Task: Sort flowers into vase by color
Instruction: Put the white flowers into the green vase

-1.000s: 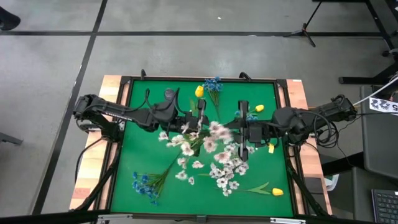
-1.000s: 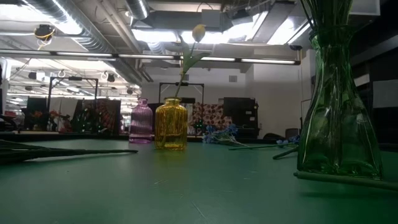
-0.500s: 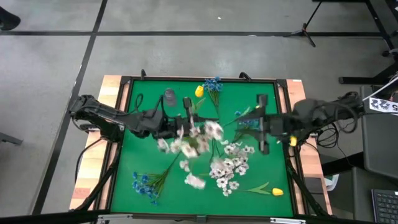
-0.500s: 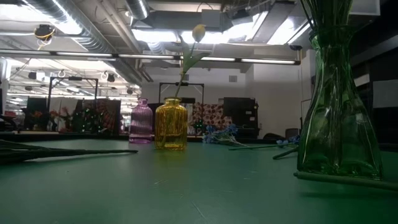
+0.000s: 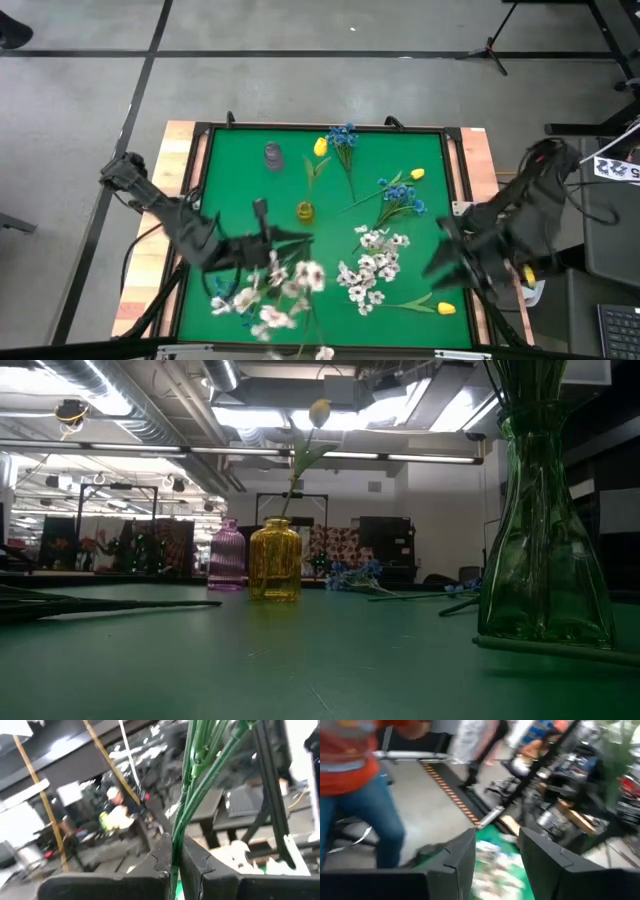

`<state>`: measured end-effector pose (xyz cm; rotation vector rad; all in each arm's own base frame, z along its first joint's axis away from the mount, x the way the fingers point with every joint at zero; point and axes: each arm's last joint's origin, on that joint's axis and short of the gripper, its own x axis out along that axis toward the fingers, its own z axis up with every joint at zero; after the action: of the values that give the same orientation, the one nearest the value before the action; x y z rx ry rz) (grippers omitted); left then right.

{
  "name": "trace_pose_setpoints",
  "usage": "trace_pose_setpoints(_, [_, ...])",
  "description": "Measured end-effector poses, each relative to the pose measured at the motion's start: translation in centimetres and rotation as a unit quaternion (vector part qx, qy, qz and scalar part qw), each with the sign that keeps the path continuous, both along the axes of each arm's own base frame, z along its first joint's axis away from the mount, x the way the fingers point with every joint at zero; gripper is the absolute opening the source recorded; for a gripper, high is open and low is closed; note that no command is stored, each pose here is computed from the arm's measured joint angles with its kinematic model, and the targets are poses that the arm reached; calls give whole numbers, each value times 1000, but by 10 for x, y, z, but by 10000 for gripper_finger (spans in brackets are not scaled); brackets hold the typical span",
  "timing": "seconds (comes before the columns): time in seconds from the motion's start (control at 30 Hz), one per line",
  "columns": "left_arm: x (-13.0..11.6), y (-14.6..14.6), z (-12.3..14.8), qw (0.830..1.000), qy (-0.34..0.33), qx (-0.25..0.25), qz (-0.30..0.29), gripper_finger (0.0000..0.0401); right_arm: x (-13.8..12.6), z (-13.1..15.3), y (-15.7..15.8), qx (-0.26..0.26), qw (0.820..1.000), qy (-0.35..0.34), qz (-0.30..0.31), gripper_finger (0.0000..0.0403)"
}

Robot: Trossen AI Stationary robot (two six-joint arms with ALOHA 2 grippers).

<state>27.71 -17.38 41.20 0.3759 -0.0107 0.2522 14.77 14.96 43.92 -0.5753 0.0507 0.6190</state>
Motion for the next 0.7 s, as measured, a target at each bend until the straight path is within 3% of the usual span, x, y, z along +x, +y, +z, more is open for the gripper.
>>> trace_pose_setpoints(0.07, [-12,-14,-4,999,14,-9,31,8,-1,-9,21,-24,1000,8,0,152])
trace_pose_setpoints(0.23, [-43,-41,-7,994,13,-42,105,8,9,-42,69,-101,992,21,-74,152])
trace_pose_setpoints(0.4, [-72,-64,-15,989,1,-82,121,8,31,-79,107,-130,983,35,-127,152])
trace_pose_setpoints(0.57, [-96,-82,-40,985,-15,-144,92,8,45,-106,129,-131,979,56,-147,152])
trace_pose_setpoints(0.7, [-107,-90,-71,978,-34,-179,102,8,53,-115,139,-81,977,57,-190,152])
